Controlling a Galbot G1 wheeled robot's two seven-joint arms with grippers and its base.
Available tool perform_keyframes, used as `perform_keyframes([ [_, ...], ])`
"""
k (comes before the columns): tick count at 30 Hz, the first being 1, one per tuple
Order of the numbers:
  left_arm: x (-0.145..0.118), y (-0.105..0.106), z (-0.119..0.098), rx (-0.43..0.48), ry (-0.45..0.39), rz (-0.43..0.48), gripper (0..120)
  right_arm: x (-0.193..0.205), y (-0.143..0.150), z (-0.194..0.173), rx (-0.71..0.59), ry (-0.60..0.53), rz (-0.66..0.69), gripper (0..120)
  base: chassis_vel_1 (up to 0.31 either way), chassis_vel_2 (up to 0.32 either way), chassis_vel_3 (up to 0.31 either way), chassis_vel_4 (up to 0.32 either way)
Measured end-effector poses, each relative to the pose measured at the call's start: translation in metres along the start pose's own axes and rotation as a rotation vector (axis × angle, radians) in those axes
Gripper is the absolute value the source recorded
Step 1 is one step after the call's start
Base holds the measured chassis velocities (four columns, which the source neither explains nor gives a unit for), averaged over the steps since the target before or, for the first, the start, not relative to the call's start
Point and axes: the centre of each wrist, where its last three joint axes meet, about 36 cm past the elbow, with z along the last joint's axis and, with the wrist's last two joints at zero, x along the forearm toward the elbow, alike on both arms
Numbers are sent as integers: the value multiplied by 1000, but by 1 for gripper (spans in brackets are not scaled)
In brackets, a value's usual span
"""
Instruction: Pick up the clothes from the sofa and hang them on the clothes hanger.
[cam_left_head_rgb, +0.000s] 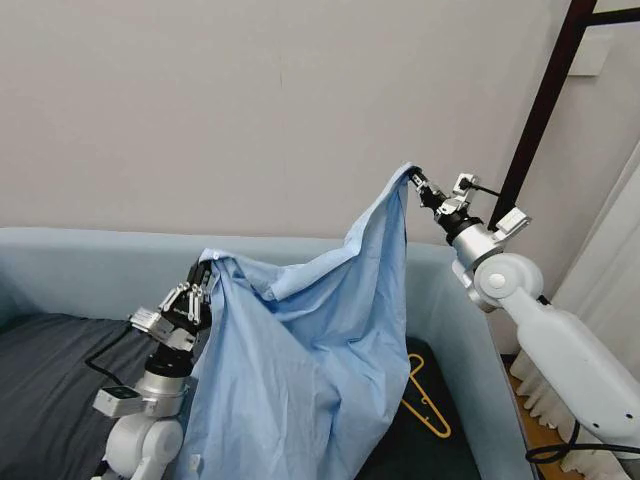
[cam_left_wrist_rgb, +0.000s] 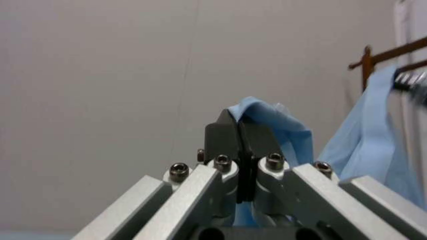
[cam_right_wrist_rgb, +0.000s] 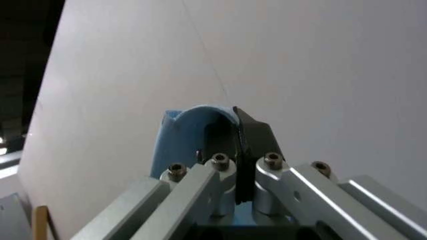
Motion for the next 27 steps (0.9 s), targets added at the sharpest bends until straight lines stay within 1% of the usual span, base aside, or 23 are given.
perform_keyframes([
  [2,11,0,25,-9,63,-30,0,4,13,-7,-1,-7,-26,0,0,0,0,0],
  [3,14,0,32,-17,84,-39,0,5,18,-10,0,-7,-34,0,0,0,0,0],
  [4,19,1,45,-36,128,-62,0,8,26,-14,1,-5,-54,0,0,0,0,0],
  [5,19,1,45,-36,128,-62,0,8,26,-14,1,-5,-54,0,0,0,0,0],
  [8,28,2,66,-79,197,-110,0,12,39,-20,7,-4,-89,0,0,0,0,0],
  [10,36,1,78,-124,241,-144,0,13,45,-18,6,0,-108,0,0,0,0,0],
  [11,36,1,78,-124,241,-144,0,13,45,-18,6,0,-108,0,0,0,0,0],
  [14,54,1,91,-216,309,-163,0,10,50,-14,1,4,-124,0,0,0,0,0],
  [15,64,2,98,-275,344,-165,7,7,52,-13,-2,3,-131,0,0,0,0,0],
  [16,64,2,98,-275,344,-165,7,7,52,-13,-2,3,-131,0,0,0,0,0],
  [17,71,3,102,-310,361,-169,10,5,53,-12,-3,2,-134,0,0,0,0,0],
  [19,87,5,109,-356,383,-169,19,2,53,-11,-5,1,-138,0,0,0,0,0],
  [21,104,5,113,-386,396,-148,29,-2,53,-10,-10,-3,-143,0,0,0,0,0],
  [22,104,5,113,-386,396,-148,29,-2,53,-10,-10,-3,-143,0,0,0,0,0],
  [23,112,5,114,-401,397,-133,32,-4,54,-9,-11,-3,-146,0,0,0,0,0],
  [25,127,6,114,-438,403,-93,41,-8,53,-7,-11,-3,-150,0,0,0,0,0],
  [26,127,6,114,-438,403,-93,41,-8,53,-7,-11,-3,-150,0,0,0,0,0],
  [27,135,8,113,-467,406,-61,47,-10,53,-6,-12,-3,-151,0,0,0,0,0],
])
